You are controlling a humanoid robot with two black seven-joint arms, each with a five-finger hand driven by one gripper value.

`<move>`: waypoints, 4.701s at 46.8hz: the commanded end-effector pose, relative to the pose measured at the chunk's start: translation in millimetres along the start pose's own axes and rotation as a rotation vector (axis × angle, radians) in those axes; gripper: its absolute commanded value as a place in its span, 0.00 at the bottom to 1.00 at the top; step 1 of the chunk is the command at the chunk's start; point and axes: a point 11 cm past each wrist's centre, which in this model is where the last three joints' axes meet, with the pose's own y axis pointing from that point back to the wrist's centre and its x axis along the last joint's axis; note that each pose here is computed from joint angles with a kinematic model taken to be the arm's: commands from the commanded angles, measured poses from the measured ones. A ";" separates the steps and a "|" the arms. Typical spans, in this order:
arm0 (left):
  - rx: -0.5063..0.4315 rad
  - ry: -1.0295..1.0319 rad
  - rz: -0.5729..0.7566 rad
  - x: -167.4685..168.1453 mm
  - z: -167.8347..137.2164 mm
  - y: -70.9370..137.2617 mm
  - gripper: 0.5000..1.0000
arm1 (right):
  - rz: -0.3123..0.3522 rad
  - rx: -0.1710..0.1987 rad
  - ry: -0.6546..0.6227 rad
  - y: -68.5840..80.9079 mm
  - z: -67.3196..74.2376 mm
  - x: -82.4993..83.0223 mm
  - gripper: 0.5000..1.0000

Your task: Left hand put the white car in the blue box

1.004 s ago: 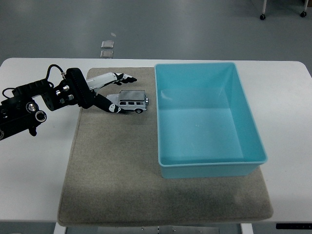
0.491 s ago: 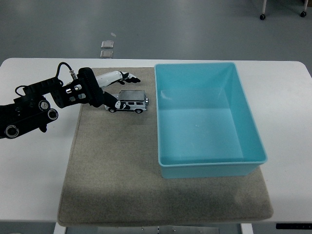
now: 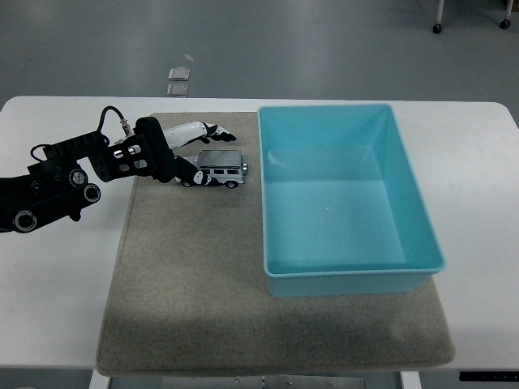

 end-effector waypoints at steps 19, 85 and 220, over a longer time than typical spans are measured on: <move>0.013 -0.018 -0.013 -7.4 -3.2 -1.5 0.59 | 0.000 -0.001 0.000 0.1 0.5 0.0 0.87; -0.154 -0.221 0.110 130.5 115.6 -4.1 0.00 | 0.000 -0.001 0.000 0.1 0.5 0.0 0.87; -0.262 1.276 0.633 156.6 -15.7 41.4 0.99 | 0.000 0.001 0.000 0.0 -0.4 0.0 0.87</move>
